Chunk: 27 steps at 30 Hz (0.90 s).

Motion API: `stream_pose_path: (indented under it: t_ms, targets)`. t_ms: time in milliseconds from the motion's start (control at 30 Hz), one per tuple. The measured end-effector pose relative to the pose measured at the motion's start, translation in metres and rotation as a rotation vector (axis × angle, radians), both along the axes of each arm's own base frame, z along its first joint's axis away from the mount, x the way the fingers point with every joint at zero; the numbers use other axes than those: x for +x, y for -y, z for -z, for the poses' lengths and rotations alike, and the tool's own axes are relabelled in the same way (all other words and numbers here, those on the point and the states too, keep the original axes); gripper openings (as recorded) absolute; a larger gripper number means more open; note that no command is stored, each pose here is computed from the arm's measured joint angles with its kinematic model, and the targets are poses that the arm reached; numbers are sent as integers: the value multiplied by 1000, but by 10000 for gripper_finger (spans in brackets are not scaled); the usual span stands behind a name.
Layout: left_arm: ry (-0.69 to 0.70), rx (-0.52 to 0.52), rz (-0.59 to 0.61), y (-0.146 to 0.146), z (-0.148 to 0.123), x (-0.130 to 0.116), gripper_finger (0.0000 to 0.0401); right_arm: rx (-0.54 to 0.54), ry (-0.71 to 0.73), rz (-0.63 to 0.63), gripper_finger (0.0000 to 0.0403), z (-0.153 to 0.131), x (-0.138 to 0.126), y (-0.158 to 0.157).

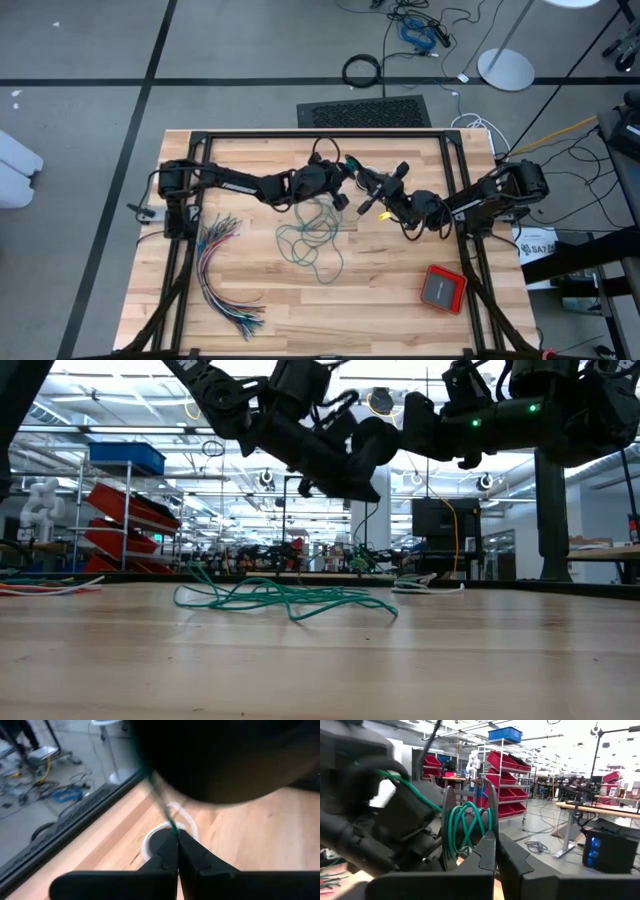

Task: Coil cords
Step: Coil the green wire onto the spool

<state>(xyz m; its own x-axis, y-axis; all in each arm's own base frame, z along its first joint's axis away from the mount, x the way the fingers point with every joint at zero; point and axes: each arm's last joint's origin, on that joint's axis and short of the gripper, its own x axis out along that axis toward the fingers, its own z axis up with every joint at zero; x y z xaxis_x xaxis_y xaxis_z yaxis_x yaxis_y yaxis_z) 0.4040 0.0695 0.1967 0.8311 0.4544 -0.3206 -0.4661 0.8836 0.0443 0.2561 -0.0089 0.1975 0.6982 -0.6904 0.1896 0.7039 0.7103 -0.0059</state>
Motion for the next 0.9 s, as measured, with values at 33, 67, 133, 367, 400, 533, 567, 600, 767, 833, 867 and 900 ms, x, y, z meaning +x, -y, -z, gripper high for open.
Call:
stream_pose_path:
  t_ms: [33,67,133,367,400,533,567,600,767,833,867,900]
  targets:
    - [-17,-1,-9,-1,2,-1,0,1,0,1,0,0,0,0]
    - [-27,-1,-16,-2,2,-1,0,3,3,0,0,0,0,0]
    - [-36,-1,-21,-3,3,-2,0,15,18,-3,0,0,0,0]
    - [-6,4,-22,-4,0,-1,0,73,87,-15,0,-2,1,2]
    - [-4,4,-22,-4,0,-1,0,79,94,-15,0,-3,2,2]
    - [18,15,-19,-4,-2,0,0,84,80,-4,0,-7,9,4]
    - [23,23,-16,-4,-3,0,0,83,68,-1,0,-8,11,5]
    - [27,31,-13,-3,-4,0,0,86,51,5,0,-8,13,6]
    - [31,37,-16,-3,-4,1,0,119,0,26,0,-4,18,13]
    - [21,40,-27,-2,-3,0,0,115,-6,29,0,-4,18,14]
    - [17,40,-30,-2,-3,0,0,114,-9,30,0,-4,18,14]
    - [15,40,-32,-2,-3,0,0,110,-13,30,0,-4,18,14]
